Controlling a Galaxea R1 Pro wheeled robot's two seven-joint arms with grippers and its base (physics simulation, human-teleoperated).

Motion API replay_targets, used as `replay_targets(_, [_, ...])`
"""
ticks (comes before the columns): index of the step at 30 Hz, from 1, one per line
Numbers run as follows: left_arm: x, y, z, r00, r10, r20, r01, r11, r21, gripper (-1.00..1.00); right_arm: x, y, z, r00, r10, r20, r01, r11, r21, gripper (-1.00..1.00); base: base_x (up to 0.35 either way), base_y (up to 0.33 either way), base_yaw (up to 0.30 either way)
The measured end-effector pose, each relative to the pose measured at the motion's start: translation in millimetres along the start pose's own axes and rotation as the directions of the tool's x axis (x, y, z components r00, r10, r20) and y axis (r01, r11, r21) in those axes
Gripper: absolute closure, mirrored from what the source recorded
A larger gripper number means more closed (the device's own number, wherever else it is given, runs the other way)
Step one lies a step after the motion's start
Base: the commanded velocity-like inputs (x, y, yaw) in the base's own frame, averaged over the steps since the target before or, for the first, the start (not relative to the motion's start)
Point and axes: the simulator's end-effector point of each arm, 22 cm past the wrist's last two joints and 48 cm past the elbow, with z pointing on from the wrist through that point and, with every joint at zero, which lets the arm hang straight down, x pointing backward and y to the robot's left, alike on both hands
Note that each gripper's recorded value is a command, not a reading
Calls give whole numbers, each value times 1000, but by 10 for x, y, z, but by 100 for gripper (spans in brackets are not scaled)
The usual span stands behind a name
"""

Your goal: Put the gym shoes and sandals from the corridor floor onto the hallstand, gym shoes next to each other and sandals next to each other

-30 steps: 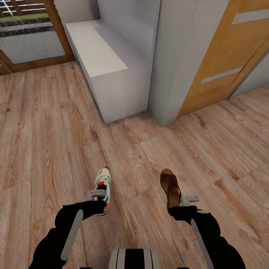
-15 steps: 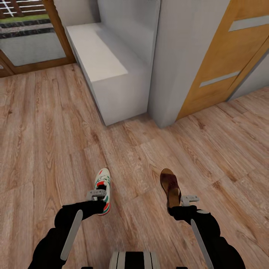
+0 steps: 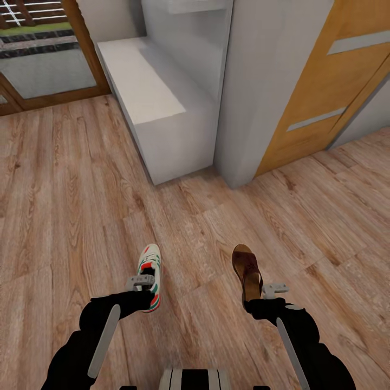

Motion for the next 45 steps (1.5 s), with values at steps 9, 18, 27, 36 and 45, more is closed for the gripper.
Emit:
replay_targets(9, [0, 10, 0, 1000, -2, 0, 2, 1000, -3, 100, 1, -6, 0, 1000, -1, 0, 1, 1000, 3, 100, 0, 35, 0])
replay_targets(18, [1, 8, 0, 1000, -1, 0, 1, 1000, -3, 100, -2, -4, 1, 1000, -1, 0, 1, 1000, 3, 100, 0, 281, 104])
replay_targets(27, [2, 9, 1, 1000, -1, 0, 1, 1000, -3, 100, -2, -7, 2, 1000, 0, 0, 0, 1000, 5, 100, -52, 313, 269])
replay_targets(36, [2, 9, 1, 1000, 0, 0, 0, 1000, -3, 100, 2, -9, 2, 1000, 0, -1, 0, 1000, 5, 100, -95, 313, 277])
replay_targets(45, [2, 5, 0, 1000, 0, 0, 0, 1000, -2, 100, -1, -12, 1, 1000, -1, 0, 1, 1000, 6, 100, -35, 315, 277])
